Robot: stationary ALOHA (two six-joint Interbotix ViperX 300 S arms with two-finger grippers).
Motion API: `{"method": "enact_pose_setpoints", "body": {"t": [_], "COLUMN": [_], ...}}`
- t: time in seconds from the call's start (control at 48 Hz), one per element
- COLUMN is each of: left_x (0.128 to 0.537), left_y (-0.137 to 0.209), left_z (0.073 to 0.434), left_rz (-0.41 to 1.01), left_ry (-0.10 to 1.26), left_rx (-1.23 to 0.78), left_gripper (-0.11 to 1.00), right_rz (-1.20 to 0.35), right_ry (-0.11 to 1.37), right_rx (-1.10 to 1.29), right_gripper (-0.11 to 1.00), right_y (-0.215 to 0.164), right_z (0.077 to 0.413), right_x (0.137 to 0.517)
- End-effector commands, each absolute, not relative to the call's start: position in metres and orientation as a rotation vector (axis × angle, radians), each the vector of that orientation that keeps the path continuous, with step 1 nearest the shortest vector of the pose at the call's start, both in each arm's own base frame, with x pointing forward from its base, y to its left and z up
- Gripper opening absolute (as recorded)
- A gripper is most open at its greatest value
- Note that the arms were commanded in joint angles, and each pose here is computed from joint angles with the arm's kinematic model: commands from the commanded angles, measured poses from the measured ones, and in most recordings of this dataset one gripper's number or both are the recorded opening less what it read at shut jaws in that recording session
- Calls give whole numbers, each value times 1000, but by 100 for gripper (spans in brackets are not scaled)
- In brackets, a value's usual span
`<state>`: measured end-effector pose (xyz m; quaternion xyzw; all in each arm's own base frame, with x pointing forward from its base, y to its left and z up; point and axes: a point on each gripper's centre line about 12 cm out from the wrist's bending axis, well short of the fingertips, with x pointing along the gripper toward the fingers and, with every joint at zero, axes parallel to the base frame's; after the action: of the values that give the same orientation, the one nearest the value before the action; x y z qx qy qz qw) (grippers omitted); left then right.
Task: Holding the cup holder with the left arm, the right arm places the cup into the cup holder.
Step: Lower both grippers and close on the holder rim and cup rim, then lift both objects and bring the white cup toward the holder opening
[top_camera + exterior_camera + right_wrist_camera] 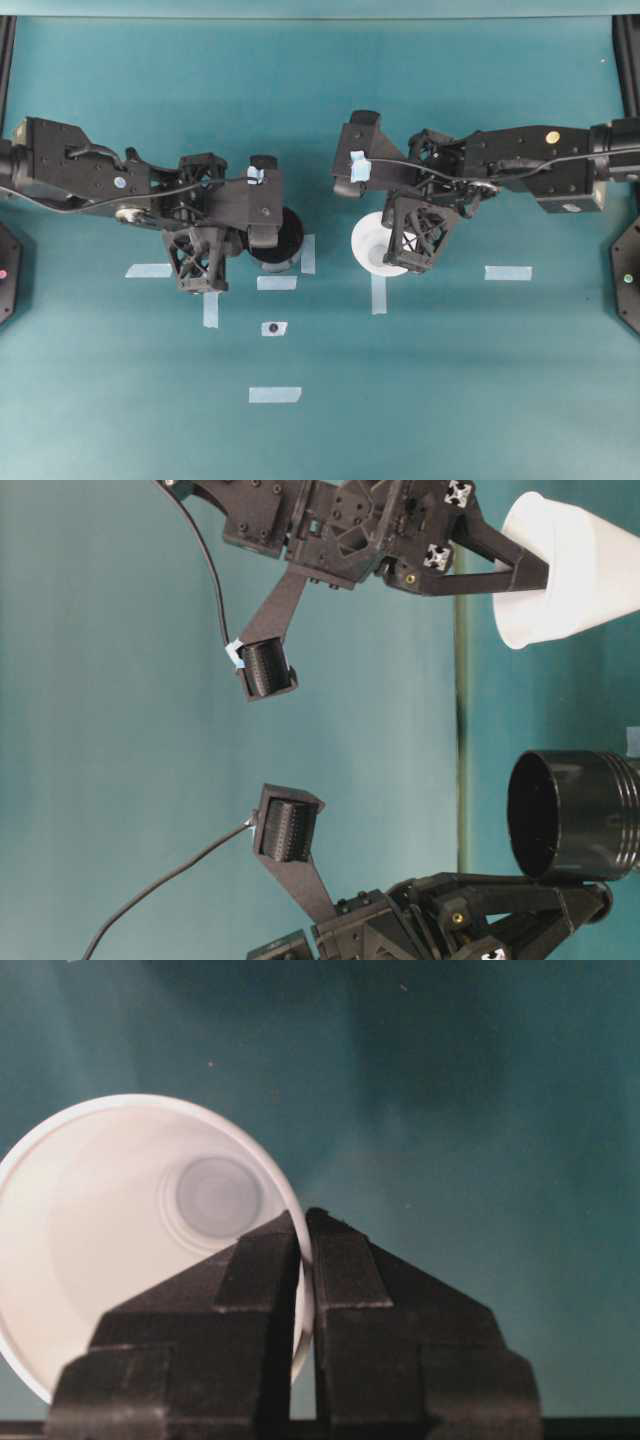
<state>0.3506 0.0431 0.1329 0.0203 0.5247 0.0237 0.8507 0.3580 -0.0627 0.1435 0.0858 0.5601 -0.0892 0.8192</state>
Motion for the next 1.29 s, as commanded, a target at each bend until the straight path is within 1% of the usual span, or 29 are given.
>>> {"method": "enact_pose_setpoints", "body": {"t": [0.0,0.396,0.625,0.854,1.041,1.27], "left_x": [358,356,360,373,384,398], "left_y": [43,43,44,45,46,47], "left_z": [154,170,183,196,198,193], "left_rz": [54,57,61,61,62,59], "left_ry": [1036,992,954,917,908,914], "left_rx": [52,55,57,63,64,65], "left_gripper": [22,22,22,22,22,22], "right_rz": [-190,-199,-213,-251,-261,-272], "right_ry": [1107,1038,989,842,763,627], "right_rx": [179,219,236,271,298,334], "right_gripper": [5,4,4,4,4,4], "right_y": [-64,-64,-68,-75,-73,-71], "right_z": [173,200,231,281,305,334], "right_x": [360,354,341,332,323,312]}}
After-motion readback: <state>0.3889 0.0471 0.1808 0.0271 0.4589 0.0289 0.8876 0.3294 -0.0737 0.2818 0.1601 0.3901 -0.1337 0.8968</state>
